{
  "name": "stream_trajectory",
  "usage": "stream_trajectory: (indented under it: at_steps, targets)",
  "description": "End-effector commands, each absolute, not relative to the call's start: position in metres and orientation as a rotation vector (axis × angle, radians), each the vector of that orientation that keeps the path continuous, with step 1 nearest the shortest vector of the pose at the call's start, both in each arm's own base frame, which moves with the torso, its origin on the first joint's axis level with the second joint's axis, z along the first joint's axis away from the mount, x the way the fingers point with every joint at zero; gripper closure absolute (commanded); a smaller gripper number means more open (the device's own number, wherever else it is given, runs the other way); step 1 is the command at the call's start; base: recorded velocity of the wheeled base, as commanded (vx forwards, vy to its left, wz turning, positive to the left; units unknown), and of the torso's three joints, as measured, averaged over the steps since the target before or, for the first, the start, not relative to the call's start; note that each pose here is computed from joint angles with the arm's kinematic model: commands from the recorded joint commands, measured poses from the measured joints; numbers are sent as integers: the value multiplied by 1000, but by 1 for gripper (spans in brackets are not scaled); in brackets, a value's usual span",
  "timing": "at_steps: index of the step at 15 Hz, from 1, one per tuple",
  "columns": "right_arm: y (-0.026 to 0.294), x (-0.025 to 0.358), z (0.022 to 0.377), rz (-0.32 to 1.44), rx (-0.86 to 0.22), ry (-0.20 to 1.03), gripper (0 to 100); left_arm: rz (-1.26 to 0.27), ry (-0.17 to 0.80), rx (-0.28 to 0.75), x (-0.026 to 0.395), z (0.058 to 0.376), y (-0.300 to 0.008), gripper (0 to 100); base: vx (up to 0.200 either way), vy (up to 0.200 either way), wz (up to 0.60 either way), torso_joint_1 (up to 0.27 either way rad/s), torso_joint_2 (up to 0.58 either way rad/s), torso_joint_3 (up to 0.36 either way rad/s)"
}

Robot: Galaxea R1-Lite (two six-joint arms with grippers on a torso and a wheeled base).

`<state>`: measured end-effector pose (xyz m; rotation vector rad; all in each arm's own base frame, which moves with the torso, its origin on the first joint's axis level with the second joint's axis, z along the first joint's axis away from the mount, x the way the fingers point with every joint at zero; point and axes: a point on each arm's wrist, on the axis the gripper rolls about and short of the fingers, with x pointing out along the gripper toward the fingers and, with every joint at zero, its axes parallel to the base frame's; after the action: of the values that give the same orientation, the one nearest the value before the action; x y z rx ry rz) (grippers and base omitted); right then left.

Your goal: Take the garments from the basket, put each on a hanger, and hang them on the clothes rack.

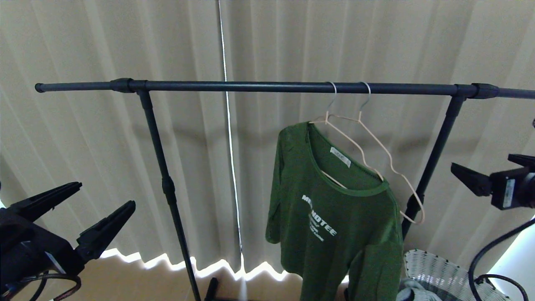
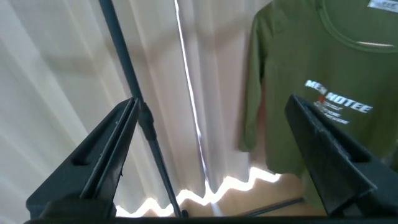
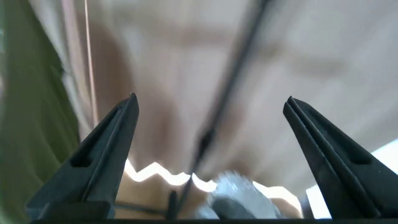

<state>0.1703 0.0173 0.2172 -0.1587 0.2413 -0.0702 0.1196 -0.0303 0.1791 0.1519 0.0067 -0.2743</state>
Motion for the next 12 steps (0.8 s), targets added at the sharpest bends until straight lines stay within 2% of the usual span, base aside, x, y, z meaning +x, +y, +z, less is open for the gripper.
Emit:
stream_trajectory:
  at_steps: [1, 2, 5, 12]
  targets:
    - [5, 134, 204, -126, -154, 224, 0, -232, 33, 172, 121, 174, -25, 0, 0, 0, 0, 0, 0, 0]
    - [2, 129, 198, -149, -153, 235, 0, -207, 39, 174, 122, 173, -22, 0, 0, 0, 0, 0, 0, 0]
    - [-2, 123, 184, -169, -160, 264, 0, -156, 66, 164, 124, 169, -16, 0, -200, 0, 0, 6, 5, 5]
    - [-2, 111, 152, -160, -161, 292, 0, -160, 104, 175, 121, 159, -15, 0, -200, 0, 0, 1, 2, 3]
